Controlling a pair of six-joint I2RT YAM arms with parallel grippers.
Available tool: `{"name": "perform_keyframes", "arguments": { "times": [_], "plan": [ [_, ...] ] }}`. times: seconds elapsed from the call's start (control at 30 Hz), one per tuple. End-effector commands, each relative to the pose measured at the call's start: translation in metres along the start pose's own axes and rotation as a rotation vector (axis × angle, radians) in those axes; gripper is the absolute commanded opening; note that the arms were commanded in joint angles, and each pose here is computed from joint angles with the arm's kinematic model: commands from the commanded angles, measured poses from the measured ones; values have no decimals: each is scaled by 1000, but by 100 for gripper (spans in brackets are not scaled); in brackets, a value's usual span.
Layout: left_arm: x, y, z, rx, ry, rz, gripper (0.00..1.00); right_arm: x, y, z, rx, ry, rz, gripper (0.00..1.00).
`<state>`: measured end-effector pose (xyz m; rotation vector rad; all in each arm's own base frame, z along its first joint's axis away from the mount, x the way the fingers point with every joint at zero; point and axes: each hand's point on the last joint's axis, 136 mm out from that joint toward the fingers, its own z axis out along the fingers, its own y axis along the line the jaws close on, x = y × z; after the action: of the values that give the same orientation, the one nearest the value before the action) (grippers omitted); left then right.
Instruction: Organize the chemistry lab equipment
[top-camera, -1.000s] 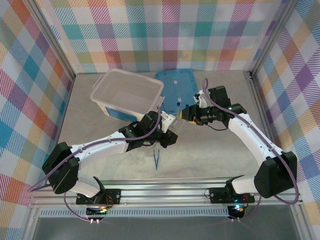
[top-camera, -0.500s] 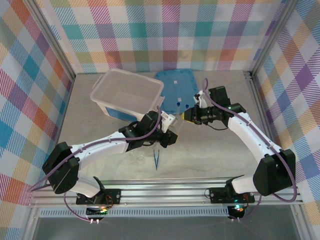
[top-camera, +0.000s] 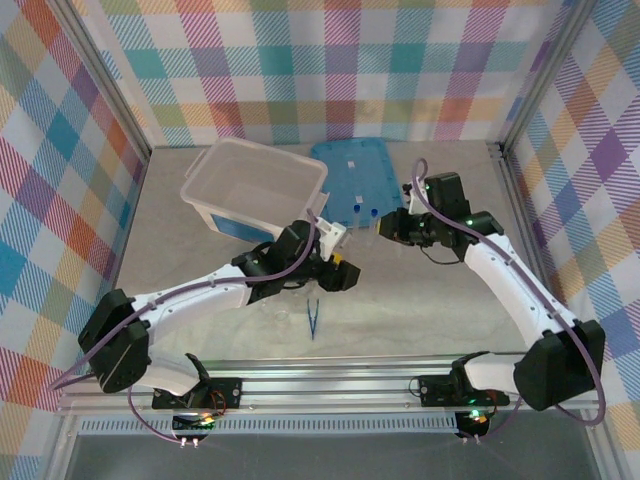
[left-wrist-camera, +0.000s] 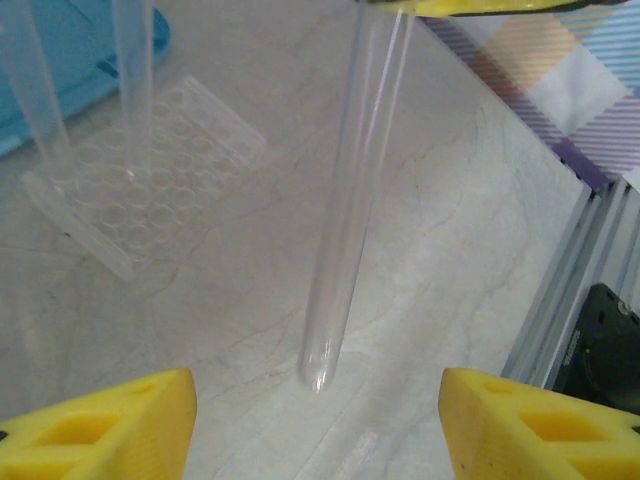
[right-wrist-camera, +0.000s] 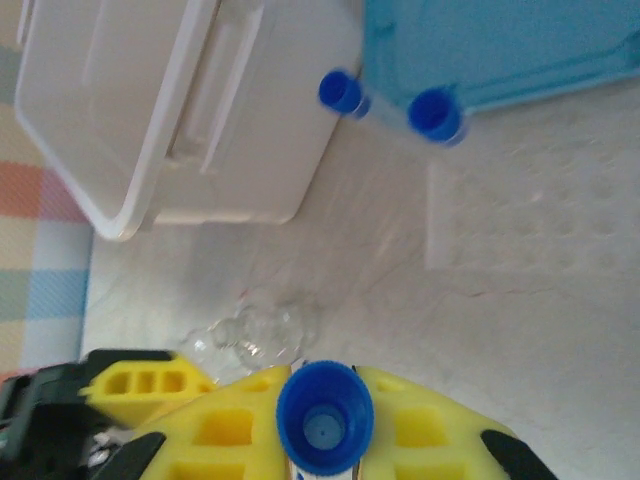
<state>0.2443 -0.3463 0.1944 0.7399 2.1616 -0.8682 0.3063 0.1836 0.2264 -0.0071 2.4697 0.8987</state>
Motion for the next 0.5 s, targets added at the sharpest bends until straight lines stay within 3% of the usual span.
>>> {"name": "perform_keyframes", "arguments": {
  "times": [0.0, 0.47],
  "plan": [
    [-11, 11, -16, -86, -62, -12, 66, -10, -22, -12, 136, -95, -30, 15],
    [8, 73, -37, -458, 21, -8, 65, -37, -48, -28, 535, -356, -224, 13]
  ]
}}
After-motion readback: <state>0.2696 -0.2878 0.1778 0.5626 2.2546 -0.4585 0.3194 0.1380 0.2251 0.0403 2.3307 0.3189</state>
